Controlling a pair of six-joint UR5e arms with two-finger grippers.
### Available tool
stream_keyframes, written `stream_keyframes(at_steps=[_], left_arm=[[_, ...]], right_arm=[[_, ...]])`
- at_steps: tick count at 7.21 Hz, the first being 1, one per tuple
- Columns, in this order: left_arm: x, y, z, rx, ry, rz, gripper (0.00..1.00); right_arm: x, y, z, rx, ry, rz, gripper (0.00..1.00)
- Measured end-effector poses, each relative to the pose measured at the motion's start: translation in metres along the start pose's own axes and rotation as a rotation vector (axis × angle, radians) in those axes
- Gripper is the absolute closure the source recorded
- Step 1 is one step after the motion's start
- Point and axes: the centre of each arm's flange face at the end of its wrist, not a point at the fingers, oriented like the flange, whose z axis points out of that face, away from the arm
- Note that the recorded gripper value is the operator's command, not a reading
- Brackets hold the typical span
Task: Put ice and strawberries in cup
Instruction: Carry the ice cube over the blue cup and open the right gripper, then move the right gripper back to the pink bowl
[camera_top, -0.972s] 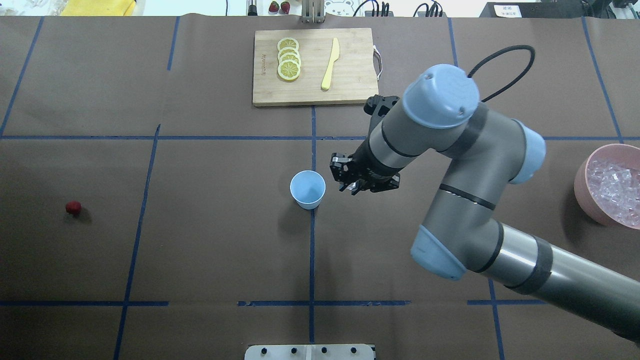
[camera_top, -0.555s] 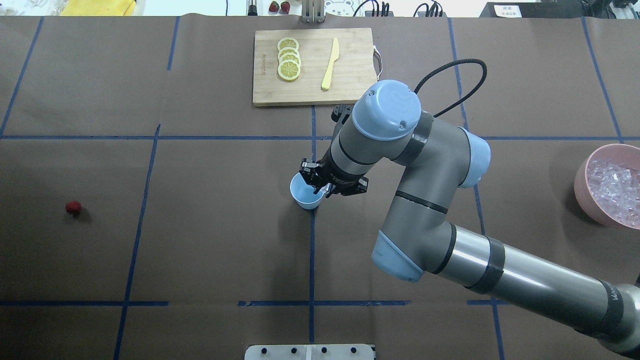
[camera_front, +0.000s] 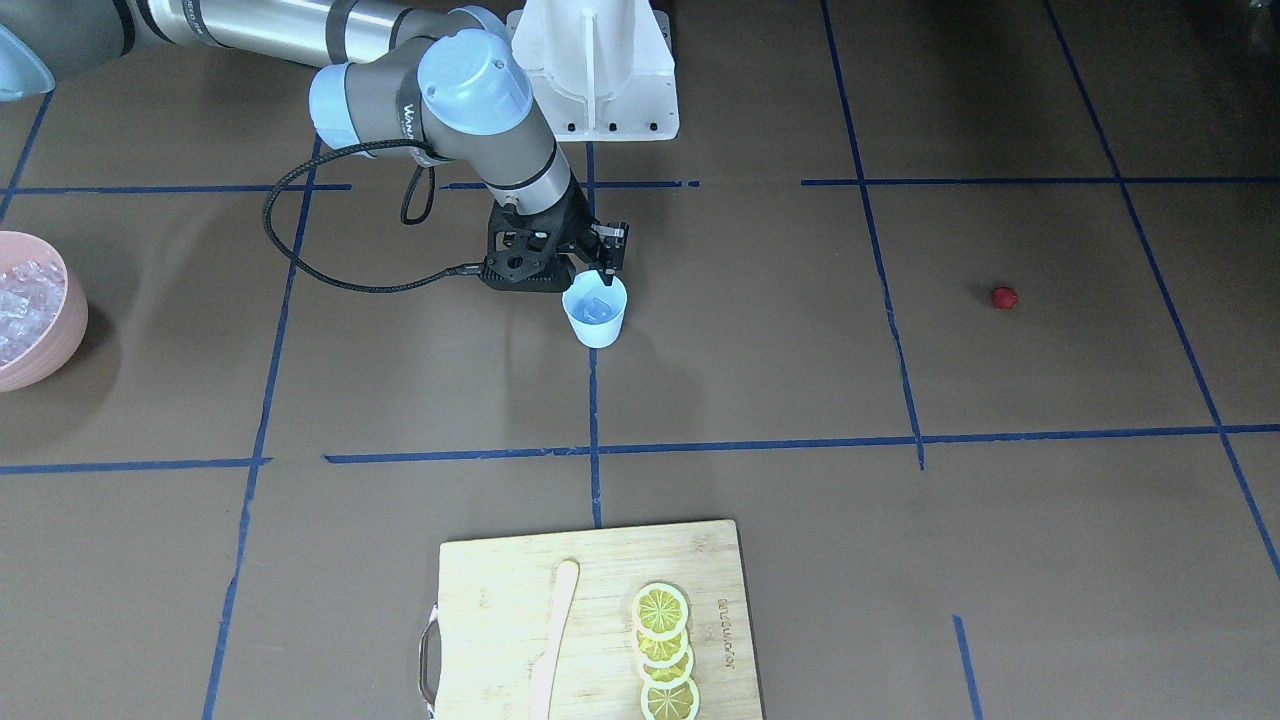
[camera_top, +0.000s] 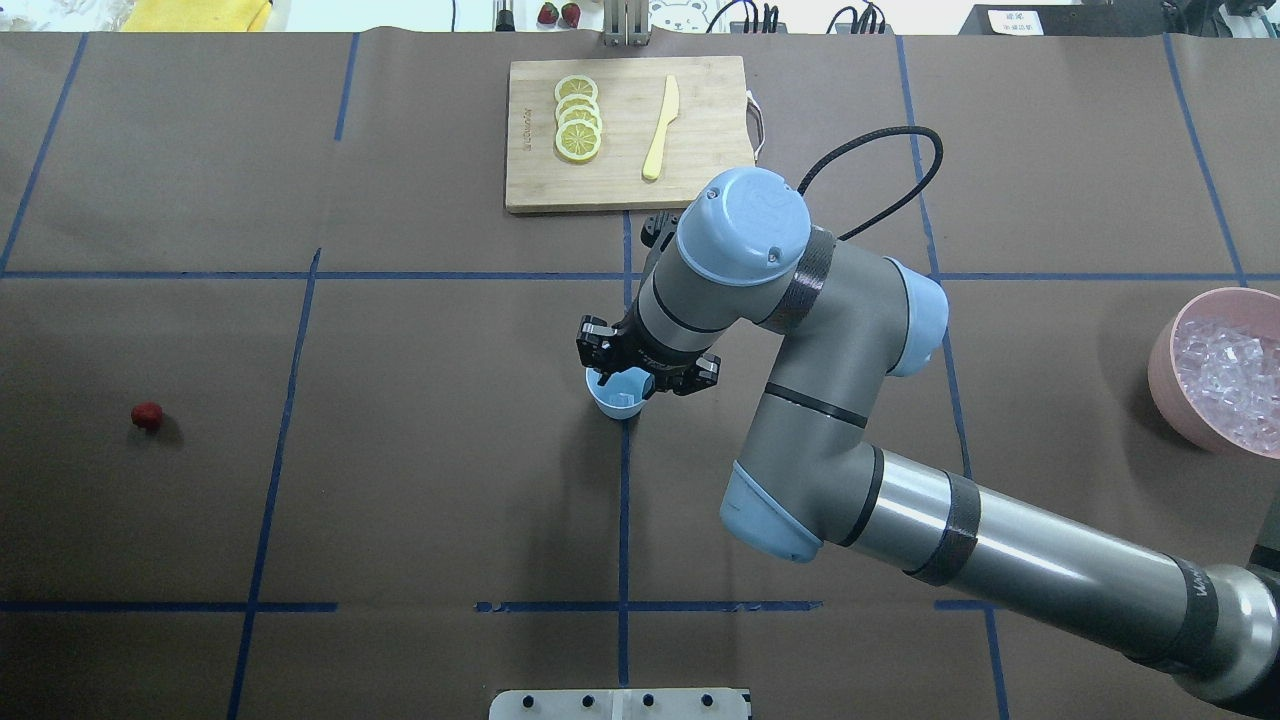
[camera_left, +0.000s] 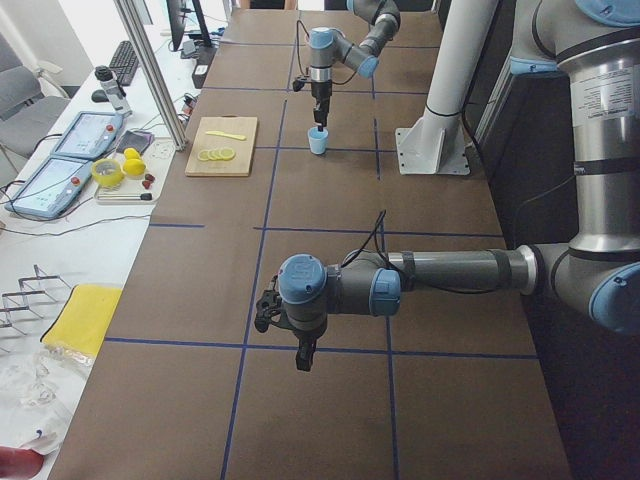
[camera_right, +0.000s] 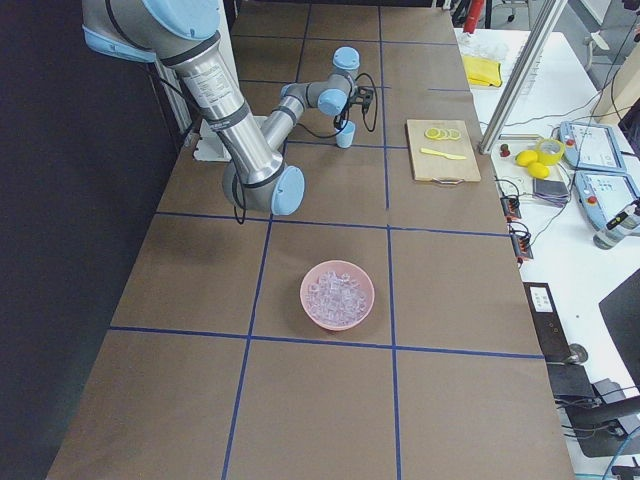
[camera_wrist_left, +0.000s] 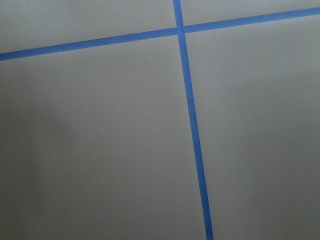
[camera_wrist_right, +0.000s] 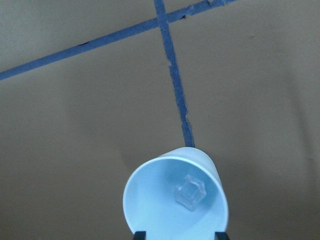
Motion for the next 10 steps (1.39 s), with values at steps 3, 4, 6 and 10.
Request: stream_keyframes(at_steps=[3, 4, 6, 10], left_arm=[[0.000, 0.002, 0.001, -0.001, 0.001, -0.001, 0.00], [0.000, 0.004, 0.001, -0.001, 0.012, -0.004, 0.00], [0.002, 0.006, 0.003, -0.001, 0.034, -0.010, 0.00], [0.001, 0.007, 0.003, -0.002, 0.039, -0.015, 0.00]], right_arm=[[-0.008, 0.000, -0.021, 0.008, -0.035, 0.000, 0.27], [0.012, -0.003, -0.042, 0.014, -0.052, 0.006, 0.27], [0.112, -0.012, -0.095, 0.015, -0.054, 0.032, 0.26], [0.350, -0.051, -0.164, 0.022, 0.114, -0.079, 0.23]])
